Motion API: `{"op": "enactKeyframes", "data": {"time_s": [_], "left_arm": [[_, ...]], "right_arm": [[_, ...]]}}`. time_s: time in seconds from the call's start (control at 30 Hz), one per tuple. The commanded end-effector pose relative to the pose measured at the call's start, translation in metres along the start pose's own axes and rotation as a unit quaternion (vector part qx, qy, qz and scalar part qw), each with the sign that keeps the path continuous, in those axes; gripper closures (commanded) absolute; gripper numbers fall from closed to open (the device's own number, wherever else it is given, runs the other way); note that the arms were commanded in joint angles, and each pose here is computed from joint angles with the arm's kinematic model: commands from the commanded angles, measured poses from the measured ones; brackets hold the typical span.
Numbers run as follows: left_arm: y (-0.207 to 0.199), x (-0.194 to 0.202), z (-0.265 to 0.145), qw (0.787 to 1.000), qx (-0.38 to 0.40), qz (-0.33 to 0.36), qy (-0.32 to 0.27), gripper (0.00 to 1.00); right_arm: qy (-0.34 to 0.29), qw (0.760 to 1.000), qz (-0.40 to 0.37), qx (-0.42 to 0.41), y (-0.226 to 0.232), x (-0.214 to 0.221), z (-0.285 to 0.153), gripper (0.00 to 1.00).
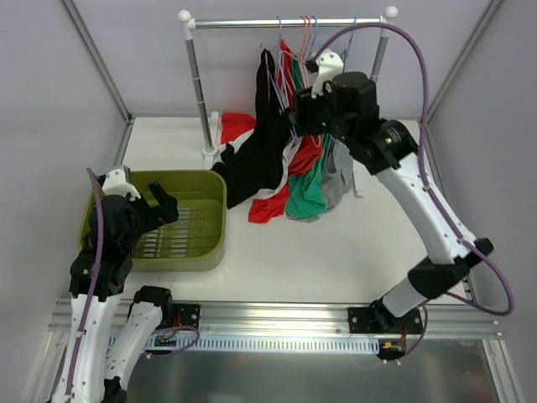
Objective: Remove the tank top from the hanger
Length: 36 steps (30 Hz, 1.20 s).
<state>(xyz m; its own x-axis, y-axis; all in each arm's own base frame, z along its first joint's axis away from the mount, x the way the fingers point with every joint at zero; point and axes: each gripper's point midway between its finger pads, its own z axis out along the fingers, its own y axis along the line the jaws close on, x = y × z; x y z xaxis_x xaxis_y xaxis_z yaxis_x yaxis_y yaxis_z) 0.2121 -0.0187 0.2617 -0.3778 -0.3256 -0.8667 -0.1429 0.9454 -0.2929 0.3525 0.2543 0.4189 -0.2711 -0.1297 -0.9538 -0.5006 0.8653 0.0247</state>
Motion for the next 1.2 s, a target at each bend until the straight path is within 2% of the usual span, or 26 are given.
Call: {"op": "enactKeyframes", "data": {"time_s": [0.0,0.03,0.07,0.13,0.33,0.37,0.4,0.43,0.57,0.6,0.67,0.7,0.77,0.93,1.17], "left_arm": [[-0.001,-0.006,0.002,1.000,0.006,0.010,-0.013,0.01],[-0.002,-0.006,0.002,1.000,0.006,0.010,-0.013,0.01],[-0.003,-0.007,0.002,1.000,0.008,0.010,-0.014,0.01],[-0.003,-0.006,0.003,1.000,0.009,0.010,-0.011,0.02],[-0.004,-0.005,0.004,1.000,0.012,0.011,-0.008,0.01],[-0.004,-0.005,0.004,1.000,0.011,0.011,-0.007,0.01],[-0.005,-0.004,0.004,1.000,0.013,0.010,-0.006,0.01],[-0.005,-0.005,0.004,1.000,0.013,0.011,-0.007,0.01],[-0.005,-0.004,0.004,1.000,0.013,0.012,-0.005,0.01],[-0.005,-0.003,0.004,1.000,0.015,0.013,-0.005,0.01],[-0.005,-0.003,0.004,1.000,0.014,0.013,-0.004,0.01],[-0.005,-0.003,0.004,1.000,0.015,0.013,-0.005,0.01],[-0.005,-0.004,0.004,1.000,0.015,0.013,-0.005,0.01],[-0.005,-0.003,0.005,1.000,0.015,0.014,-0.002,0.01],[-0.006,-0.003,0.005,1.000,0.017,0.014,-0.002,0.01]], "right_arm": [[-0.040,0.997,-0.048,0.044,-0.015,-0.037,0.017,0.48],[-0.024,0.997,-0.054,0.052,-0.017,-0.028,0.039,0.49],[-0.040,0.996,-0.054,0.051,-0.017,-0.041,0.041,0.50],[-0.028,0.997,-0.052,0.051,-0.021,-0.034,0.066,0.53],[-0.037,0.998,-0.035,0.035,-0.024,-0.035,0.104,0.63],[-0.035,0.998,-0.036,0.036,-0.024,-0.032,0.109,0.66],[-0.039,0.998,-0.034,0.036,-0.024,-0.034,0.110,0.75],[-0.046,0.998,-0.028,0.035,-0.023,-0.037,0.112,0.76],[-0.060,0.997,-0.022,0.040,-0.024,-0.043,0.113,0.79],[-0.062,0.997,-0.021,0.039,-0.023,-0.044,0.113,0.85],[-0.061,0.997,-0.014,0.039,-0.023,-0.043,0.115,0.87],[-0.062,0.997,-0.011,0.038,-0.022,-0.043,0.115,0.94],[-0.066,0.997,0.009,0.044,-0.024,-0.045,0.113,0.99],[-0.102,0.993,0.051,0.038,-0.021,-0.068,0.095,1.00],[-0.160,0.984,0.077,0.008,-0.013,-0.103,0.045,0.99]]}}
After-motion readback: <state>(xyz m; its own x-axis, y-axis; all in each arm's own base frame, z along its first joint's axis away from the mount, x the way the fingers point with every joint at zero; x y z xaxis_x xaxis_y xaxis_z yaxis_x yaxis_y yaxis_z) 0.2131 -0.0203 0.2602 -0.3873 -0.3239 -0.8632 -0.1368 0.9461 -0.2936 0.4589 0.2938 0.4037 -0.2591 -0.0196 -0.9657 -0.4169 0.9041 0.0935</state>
